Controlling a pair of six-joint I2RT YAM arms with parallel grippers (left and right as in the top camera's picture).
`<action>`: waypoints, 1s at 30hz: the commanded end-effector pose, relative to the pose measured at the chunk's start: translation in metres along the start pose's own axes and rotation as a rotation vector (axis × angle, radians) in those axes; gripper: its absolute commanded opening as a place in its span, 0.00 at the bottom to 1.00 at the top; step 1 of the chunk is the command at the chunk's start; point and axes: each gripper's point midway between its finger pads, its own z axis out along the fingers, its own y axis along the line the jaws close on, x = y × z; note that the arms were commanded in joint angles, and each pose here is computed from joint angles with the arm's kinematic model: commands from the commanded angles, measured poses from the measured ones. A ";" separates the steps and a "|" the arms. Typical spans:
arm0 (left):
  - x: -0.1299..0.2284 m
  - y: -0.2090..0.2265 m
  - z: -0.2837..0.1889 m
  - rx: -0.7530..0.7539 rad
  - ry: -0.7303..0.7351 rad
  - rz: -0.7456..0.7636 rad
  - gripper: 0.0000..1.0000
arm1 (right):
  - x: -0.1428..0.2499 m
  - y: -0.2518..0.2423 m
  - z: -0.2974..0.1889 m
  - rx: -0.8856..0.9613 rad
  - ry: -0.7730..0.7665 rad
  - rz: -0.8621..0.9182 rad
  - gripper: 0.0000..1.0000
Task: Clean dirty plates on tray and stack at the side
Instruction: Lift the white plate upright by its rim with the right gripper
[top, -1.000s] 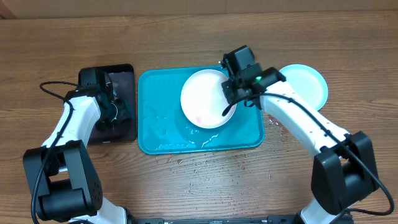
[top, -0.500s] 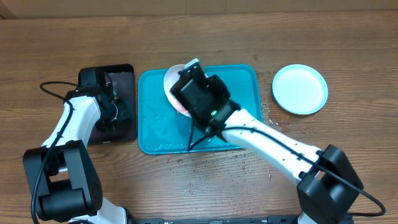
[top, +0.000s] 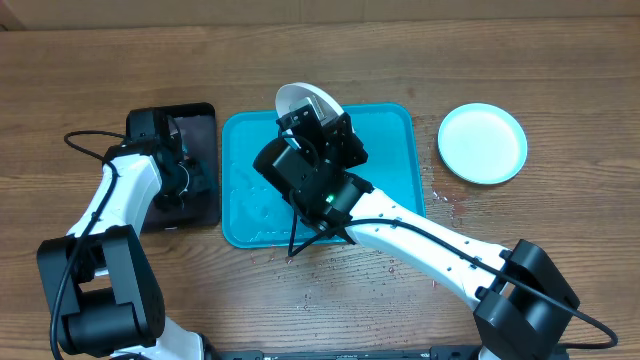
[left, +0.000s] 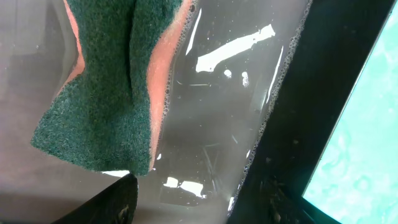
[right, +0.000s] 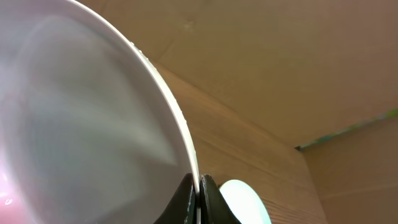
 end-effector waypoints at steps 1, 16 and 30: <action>-0.010 -0.004 -0.008 0.018 -0.033 -0.009 0.64 | -0.020 -0.029 -0.011 0.072 -0.040 0.075 0.04; -0.010 -0.004 -0.008 0.018 -0.033 -0.009 0.65 | -0.021 -0.030 -0.012 0.075 -0.044 0.083 0.04; -0.010 -0.004 -0.008 0.018 -0.033 -0.009 0.68 | -0.021 -0.030 -0.012 0.074 -0.045 0.085 0.04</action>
